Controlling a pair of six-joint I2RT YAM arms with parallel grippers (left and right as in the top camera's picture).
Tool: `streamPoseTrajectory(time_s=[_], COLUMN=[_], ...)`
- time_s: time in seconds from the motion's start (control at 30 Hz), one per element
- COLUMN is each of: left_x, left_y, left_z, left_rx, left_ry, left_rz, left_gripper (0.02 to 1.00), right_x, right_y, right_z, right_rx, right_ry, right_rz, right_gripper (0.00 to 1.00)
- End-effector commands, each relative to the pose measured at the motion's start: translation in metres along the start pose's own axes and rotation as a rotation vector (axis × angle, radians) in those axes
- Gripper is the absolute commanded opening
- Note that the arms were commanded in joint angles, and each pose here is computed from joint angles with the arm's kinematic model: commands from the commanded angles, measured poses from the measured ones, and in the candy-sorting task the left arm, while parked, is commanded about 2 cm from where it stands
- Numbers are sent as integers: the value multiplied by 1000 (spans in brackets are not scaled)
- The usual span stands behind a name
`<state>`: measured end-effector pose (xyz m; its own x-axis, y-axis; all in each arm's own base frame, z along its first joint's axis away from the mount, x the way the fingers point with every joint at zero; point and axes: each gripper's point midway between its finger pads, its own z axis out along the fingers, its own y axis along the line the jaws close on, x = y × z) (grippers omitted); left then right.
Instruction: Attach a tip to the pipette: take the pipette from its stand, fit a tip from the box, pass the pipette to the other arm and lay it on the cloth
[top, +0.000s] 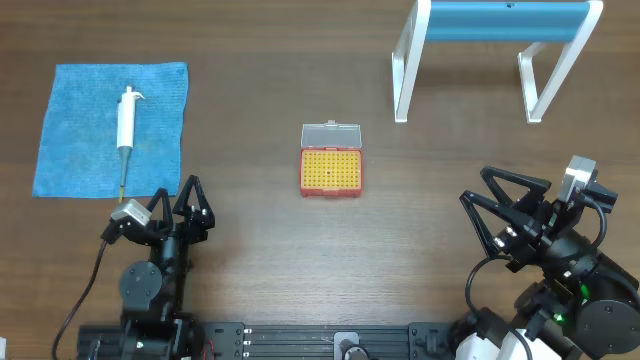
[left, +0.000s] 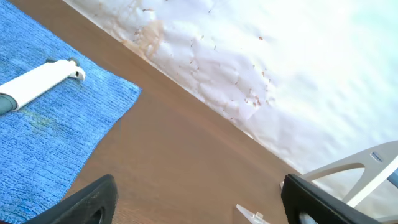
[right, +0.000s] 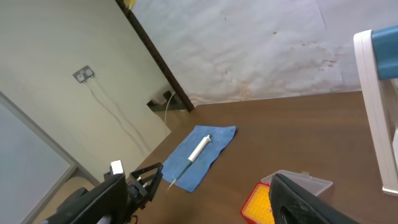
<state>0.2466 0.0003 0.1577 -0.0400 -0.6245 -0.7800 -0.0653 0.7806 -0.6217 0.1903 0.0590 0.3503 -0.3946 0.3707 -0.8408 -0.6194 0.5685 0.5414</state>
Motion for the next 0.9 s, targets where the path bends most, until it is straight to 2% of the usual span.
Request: streamPoseTrajectory(time_s=[0.03, 0.3, 0.37, 0.4, 0.43, 0.47, 0.5, 0.53, 0.57, 0.6, 0.63, 0.67, 0.7, 0.73, 0.77, 0.83, 0.9], left_x=[0, 0, 0, 0, 0, 0, 0, 0, 0, 0, 0, 0, 0, 0, 0, 0, 0], left_y=[-1, -1, -1, -1, -1, -1, -1, -1, -1, -1, -1, -1, -1, -1, -1, -1, -1], left_z=[-1, -1, -1, -1, -1, -1, -1, -1, -1, -1, -1, -1, -1, -1, -1, -1, -1], left_rx=[4, 4, 4, 4, 4, 4, 4, 4, 4, 4, 4, 4, 4, 4, 4, 4, 4], left_ry=[0, 0, 0, 0, 0, 0, 0, 0, 0, 0, 0, 0, 0, 0, 0, 0, 0], left_rz=[9, 9, 9, 9, 9, 9, 9, 9, 9, 9, 9, 9, 9, 9, 9, 9, 9], left_gripper=[858, 855, 858, 858, 855, 858, 858, 858, 858, 855, 858, 858, 858, 858, 855, 858, 858], right_x=[1, 7, 19, 32, 38, 30, 16, 18, 34, 38, 39, 38, 41, 51, 65, 66, 67], right_y=[0, 9, 20, 28, 31, 18, -19, -75, -110, -119, -122, -126, -132, -140, -138, -124, -121], right_z=[-1, 5, 15, 23, 33, 43, 54, 59, 59, 58, 58, 55, 51, 45, 44, 50, 52], right_rx=[3, -45, -157, -262, -317, -250, -46, 235, 448, 537, 618, 686, 754, 823, 797, 713, 693], right_ry=[4, 36, 80, 91, 29, -49, -133, -172, -157, -146, -117, -101, -70, -17, 37, 28, 34], right_rz=[11, -6, -258, -491, -704, -707, -517, -220, -138, -194, -341, -432, -494, -508, -496, -501, -504], right_gripper=[737, 737, 737, 737, 737, 739, 737, 737, 737, 737, 737, 737, 737, 737, 737, 737, 737])
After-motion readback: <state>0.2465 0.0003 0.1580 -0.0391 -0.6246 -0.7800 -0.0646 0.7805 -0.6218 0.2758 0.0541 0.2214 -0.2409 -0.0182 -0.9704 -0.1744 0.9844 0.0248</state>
